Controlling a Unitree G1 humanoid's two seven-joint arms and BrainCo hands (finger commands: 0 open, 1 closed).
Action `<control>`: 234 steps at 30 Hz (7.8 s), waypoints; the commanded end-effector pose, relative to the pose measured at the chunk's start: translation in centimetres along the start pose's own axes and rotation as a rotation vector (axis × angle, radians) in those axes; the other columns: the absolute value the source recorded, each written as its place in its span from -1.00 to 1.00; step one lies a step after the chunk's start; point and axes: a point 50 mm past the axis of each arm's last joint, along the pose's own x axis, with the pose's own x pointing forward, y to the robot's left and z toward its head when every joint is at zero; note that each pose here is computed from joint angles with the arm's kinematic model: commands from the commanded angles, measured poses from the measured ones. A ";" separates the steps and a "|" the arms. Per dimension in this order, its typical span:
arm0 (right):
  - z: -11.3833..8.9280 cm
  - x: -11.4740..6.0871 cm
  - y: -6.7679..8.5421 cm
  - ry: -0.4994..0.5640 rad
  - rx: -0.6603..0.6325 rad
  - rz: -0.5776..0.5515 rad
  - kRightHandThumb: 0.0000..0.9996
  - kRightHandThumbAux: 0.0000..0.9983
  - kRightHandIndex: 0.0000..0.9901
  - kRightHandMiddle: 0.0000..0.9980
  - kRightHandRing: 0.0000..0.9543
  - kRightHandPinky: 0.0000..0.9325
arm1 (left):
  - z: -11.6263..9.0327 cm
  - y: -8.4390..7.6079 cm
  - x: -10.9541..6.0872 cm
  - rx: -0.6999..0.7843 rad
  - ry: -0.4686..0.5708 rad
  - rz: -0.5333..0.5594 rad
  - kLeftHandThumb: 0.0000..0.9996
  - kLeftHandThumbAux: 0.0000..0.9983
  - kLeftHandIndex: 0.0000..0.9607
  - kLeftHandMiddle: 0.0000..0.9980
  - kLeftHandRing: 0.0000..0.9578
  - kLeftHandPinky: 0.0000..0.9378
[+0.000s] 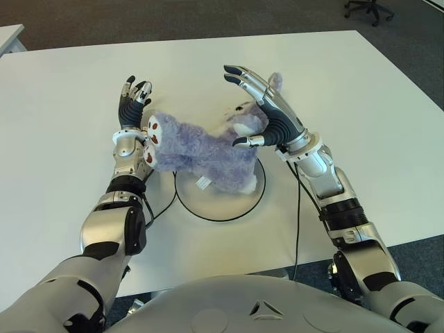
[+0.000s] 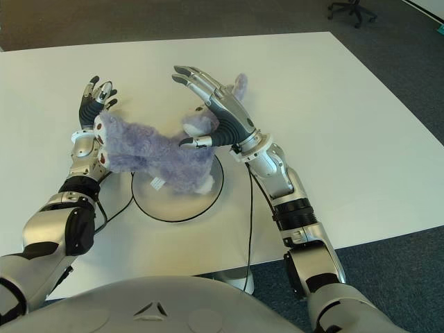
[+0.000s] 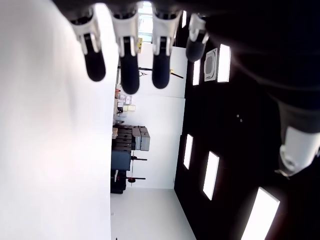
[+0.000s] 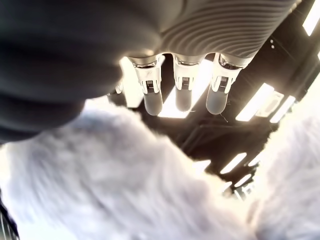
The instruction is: Put the doll into the plate.
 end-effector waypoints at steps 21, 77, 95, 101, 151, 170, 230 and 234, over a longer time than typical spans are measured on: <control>0.7 0.0 -1.5 -0.017 0.049 -0.019 -0.74 -0.44 -1.00 -1.00 -1.00 -1.00 | -4.2 0.5 -2.6 -0.008 0.164 0.029 -1.00 0.08 -0.85 -0.63 -0.57 -0.50; -1.2 -0.1 -4.5 0.084 -0.068 -0.127 -0.91 -0.64 -1.00 -1.00 -1.00 -1.00 | -4.2 0.9 -2.6 0.016 0.171 0.019 -1.00 0.02 -0.85 -0.65 -0.62 -0.60; -2.3 -0.2 -5.5 0.110 -0.140 -0.187 -0.94 -0.57 -1.00 -1.00 -1.00 -1.00 | -4.0 1.1 -2.5 0.026 0.165 0.013 -1.00 0.01 -0.84 -0.64 -0.60 -0.60; -2.6 -0.5 -5.6 0.128 -0.125 -0.210 -0.91 -0.54 -1.00 -1.00 -1.00 -1.00 | -4.0 1.2 -2.5 0.022 0.168 0.016 -1.00 0.02 -0.82 -0.61 -0.57 -0.48; -10.2 -0.6 -6.7 0.456 -0.016 -0.332 -1.00 -0.60 -1.00 -0.94 0.22 -0.92 | -2.7 1.6 -1.7 0.051 0.105 -0.012 -1.00 -0.08 -0.84 -0.73 -0.76 -0.85; -11.9 -1.0 -6.8 0.577 0.057 -0.370 -1.00 -0.48 -1.00 -1.00 -0.31 -0.76 | -2.5 1.6 -1.5 0.054 0.096 -0.016 -1.00 -0.09 -0.86 -0.68 -0.69 -0.81; -14.8 -3.1 -4.8 0.916 0.197 -0.333 -1.00 -0.44 -1.00 -1.00 -1.00 -1.00 | -2.0 1.9 -1.3 0.058 0.064 -0.003 -1.00 -0.08 -0.88 -0.65 -0.66 -0.82; -14.7 -2.8 -4.4 0.910 0.194 -0.338 -1.00 -0.50 -1.00 -1.00 -1.00 -1.00 | -2.0 1.9 -1.3 0.062 0.067 0.001 -1.00 -0.07 -0.87 -0.64 -0.66 -0.81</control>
